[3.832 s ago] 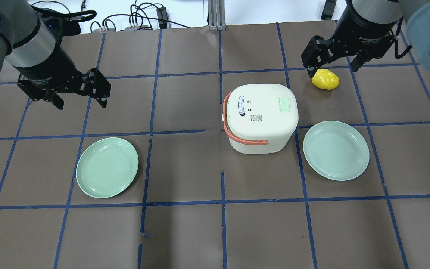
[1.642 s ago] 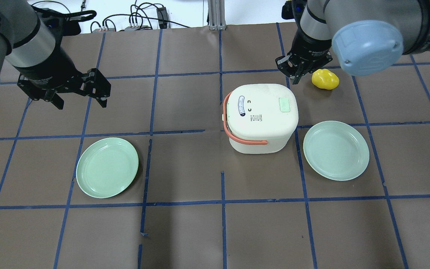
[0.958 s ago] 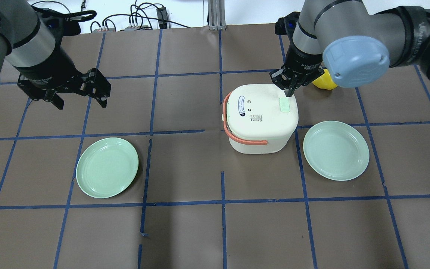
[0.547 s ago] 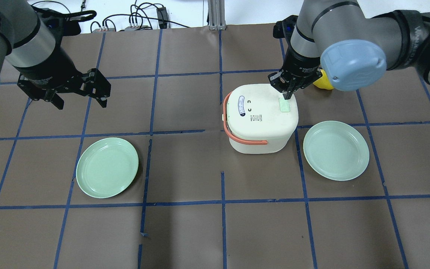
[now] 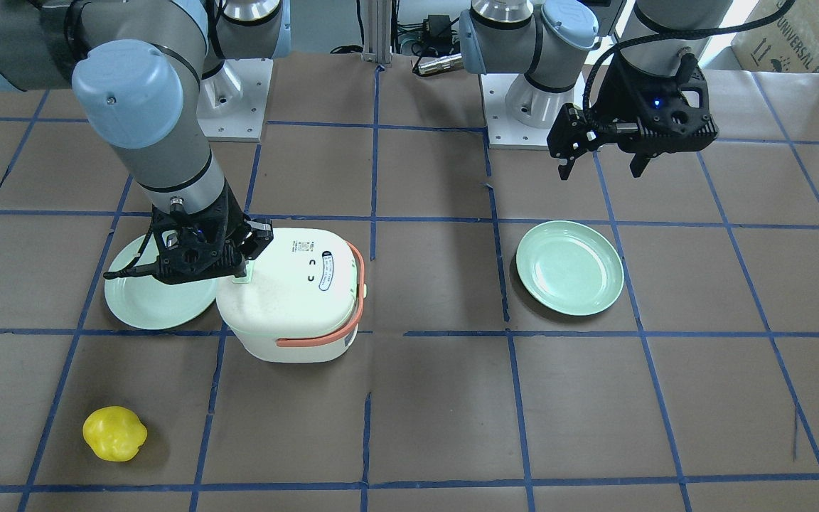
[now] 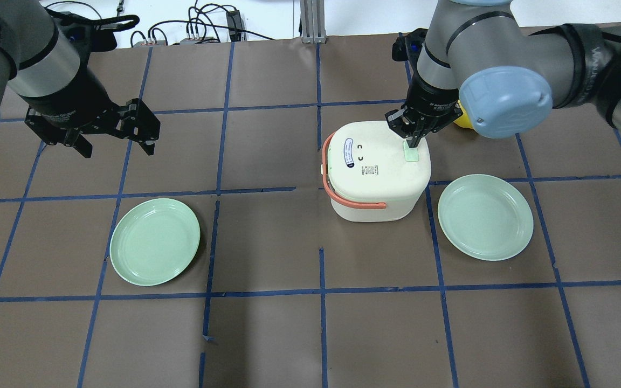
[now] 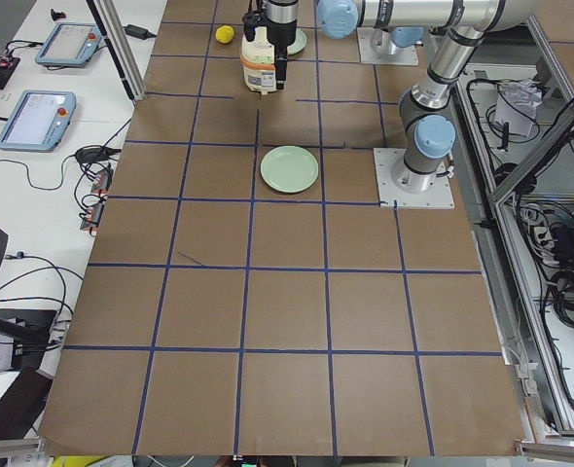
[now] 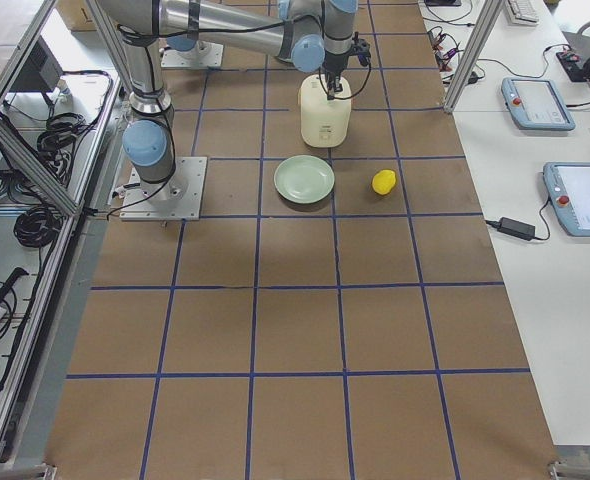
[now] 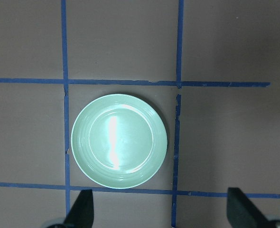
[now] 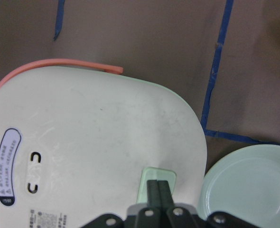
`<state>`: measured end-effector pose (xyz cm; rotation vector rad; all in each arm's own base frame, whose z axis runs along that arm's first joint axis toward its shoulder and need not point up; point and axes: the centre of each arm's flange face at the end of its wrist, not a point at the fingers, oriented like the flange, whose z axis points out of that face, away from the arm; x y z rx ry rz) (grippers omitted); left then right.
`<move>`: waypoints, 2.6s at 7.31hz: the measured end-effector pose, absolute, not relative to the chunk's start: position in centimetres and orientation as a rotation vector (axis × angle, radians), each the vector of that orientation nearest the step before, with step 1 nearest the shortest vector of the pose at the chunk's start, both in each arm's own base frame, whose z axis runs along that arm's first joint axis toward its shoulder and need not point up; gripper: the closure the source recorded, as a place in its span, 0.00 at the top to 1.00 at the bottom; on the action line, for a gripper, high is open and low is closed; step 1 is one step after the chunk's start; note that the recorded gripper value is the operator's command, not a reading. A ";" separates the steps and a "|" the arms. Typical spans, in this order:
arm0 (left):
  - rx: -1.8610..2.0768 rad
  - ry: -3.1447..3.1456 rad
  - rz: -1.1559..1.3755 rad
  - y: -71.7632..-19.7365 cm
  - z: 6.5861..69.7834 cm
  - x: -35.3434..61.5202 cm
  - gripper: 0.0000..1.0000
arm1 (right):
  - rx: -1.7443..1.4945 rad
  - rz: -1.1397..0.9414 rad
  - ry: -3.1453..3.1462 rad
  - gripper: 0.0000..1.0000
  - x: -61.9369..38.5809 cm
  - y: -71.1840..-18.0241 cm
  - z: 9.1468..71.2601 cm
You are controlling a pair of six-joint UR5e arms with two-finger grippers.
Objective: Press rice cooker button
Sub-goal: 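Press down on the green lid button with the right gripper, then lift the right gripper off the button as the lid pops open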
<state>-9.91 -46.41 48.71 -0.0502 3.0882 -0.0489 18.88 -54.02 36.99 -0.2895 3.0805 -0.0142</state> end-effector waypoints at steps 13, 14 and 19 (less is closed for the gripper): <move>-0.050 3.088 -0.049 -46.4 48.7 -9.9 1.00 | -0.288 -0.048 3.080 0.08 18.9 -54.6 36.7; -0.050 3.088 -0.048 -46.4 48.7 -9.9 1.00 | -0.288 -0.052 3.081 0.08 18.9 -54.6 37.0; -0.050 3.088 -0.048 -46.4 48.7 -9.9 1.00 | -0.287 -0.051 3.086 0.08 18.8 -53.9 40.4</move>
